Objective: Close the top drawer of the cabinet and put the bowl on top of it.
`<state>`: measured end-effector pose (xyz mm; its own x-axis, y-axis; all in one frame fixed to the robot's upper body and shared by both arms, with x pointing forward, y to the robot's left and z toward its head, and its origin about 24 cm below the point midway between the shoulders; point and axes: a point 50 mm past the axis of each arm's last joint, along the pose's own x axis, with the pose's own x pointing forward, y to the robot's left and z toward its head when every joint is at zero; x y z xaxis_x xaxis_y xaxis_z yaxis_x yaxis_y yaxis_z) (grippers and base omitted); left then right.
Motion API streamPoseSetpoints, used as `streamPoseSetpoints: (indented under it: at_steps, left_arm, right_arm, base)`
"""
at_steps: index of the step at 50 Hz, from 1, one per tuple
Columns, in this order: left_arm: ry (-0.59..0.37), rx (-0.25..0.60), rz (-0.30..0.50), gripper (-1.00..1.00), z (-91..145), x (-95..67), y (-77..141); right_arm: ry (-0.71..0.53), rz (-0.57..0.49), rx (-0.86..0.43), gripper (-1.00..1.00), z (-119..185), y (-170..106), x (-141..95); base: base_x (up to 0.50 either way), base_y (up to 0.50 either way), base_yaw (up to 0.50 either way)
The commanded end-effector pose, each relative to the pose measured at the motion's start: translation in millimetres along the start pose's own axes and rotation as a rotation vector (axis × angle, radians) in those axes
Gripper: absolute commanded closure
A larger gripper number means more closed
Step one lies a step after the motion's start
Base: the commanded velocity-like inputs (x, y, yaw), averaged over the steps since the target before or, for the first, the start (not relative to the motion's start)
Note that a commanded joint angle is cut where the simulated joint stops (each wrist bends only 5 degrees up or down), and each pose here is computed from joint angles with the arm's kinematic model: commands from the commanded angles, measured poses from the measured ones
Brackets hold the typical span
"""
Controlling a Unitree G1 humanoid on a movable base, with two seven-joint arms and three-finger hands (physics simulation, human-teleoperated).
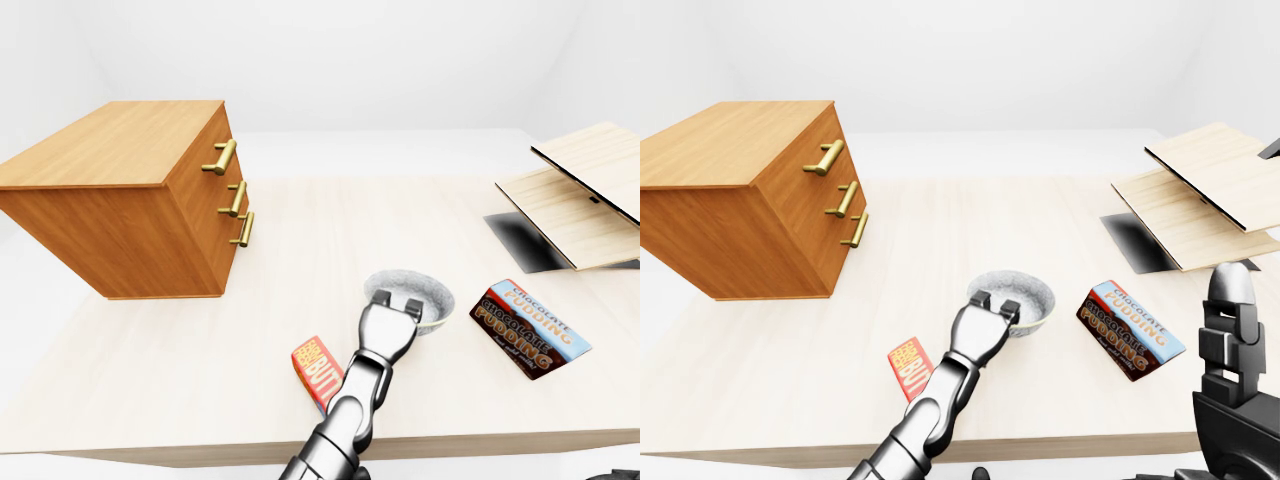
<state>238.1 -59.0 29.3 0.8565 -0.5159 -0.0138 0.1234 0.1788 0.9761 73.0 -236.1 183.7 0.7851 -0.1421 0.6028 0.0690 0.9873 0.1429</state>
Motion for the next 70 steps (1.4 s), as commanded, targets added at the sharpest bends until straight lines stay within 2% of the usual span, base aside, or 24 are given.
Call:
streamPoseSetpoints:
  at_steps: [1, 9, 14, 15, 17, 23, 25, 31, 40, 41, 51, 58, 61, 63, 70]
  left_arm:
    - [-0.014, 0.026, 0.012, 1.00, 3.4, -1.7, 0.6]
    - [-0.013, 0.031, 0.008, 1.00, 2.4, -2.6, 4.0]
    - [-0.008, 0.034, 0.022, 1.00, 0.0, -1.2, 16.7]
    - [-0.010, 0.041, 0.050, 1.00, -0.3, -1.3, 20.7]
    - [-0.005, 0.034, 0.034, 1.00, -1.2, -1.2, 25.6]
    - [0.002, 0.037, 0.054, 1.00, -4.6, -3.1, 45.6]
    - [0.015, 0.024, 0.085, 1.00, -9.7, -3.2, 60.9]
    - [0.026, 0.018, 0.119, 1.00, -15.0, -5.9, 79.4]
    - [0.025, 0.000, 0.136, 1.00, -15.8, -11.6, 86.0]
    - [0.026, -0.012, 0.165, 1.00, -17.1, -14.3, 97.8]
    - [0.036, -0.020, 0.189, 1.00, -23.2, -12.7, 112.9]
    - [0.053, -0.012, 0.241, 1.00, -32.6, -16.4, 152.3]
    - [0.056, -0.010, 0.247, 1.00, -34.8, -17.7, 159.6]
    - [0.060, -0.012, 0.288, 1.00, -38.6, -21.3, 178.6]
    - [0.069, 0.011, 0.315, 1.00, -42.5, -26.6, 196.3]
  right_arm:
    - [0.001, 0.000, 0.001, -1.00, 0.2, -0.1, -0.5]
    - [0.009, 0.004, 0.004, -1.00, -0.6, 0.6, -1.1]
    - [0.010, 0.006, 0.004, -1.00, -0.7, 0.8, -1.1]
    - [0.010, 0.006, 0.003, -1.00, -0.8, 0.8, -1.2]
    - [0.009, 0.006, 0.004, -1.00, -0.8, 0.8, -0.8]
    - [0.015, 0.007, 0.005, -1.00, -1.6, 1.5, -1.2]
    - [0.017, 0.008, 0.006, -1.00, -1.8, 1.7, -1.4]
    - [0.023, 0.011, 0.007, -1.00, -3.2, 2.7, -1.1]
    - [0.026, 0.012, 0.006, -1.00, -4.0, 3.4, -1.1]
    - [0.024, 0.013, 0.005, -1.00, -4.1, 3.5, -0.7]
    - [0.025, 0.014, 0.005, -1.00, -4.2, 3.6, -0.6]
    - [0.031, 0.017, 0.007, -1.00, -5.1, 4.4, -0.7]
    - [0.032, 0.018, 0.007, -1.00, -5.4, 4.6, -0.7]
    - [0.030, 0.017, 0.006, -1.00, -5.4, 4.6, -0.1]
    - [0.040, 0.025, 0.002, -1.00, -9.0, 7.8, 0.9]
  base:
    - [0.00, 0.00, 0.00]
    - [0.00, 0.00, 0.00]
    - [0.00, 0.00, 0.00]
    - [0.00, 0.00, 0.00]
    - [0.00, 0.00, 0.00]
    - [0.00, 0.00, 0.00]
    - [0.00, 0.00, 0.00]
    - [0.00, 0.00, 0.00]
    - [0.00, 0.00, 0.00]
    - [0.00, 0.00, 0.00]
    - [0.00, 0.00, 0.00]
    - [0.00, 0.00, 0.00]
    - [0.00, 0.00, 0.00]
    - [0.00, 0.00, 0.00]
    - [0.00, 0.00, 0.00]
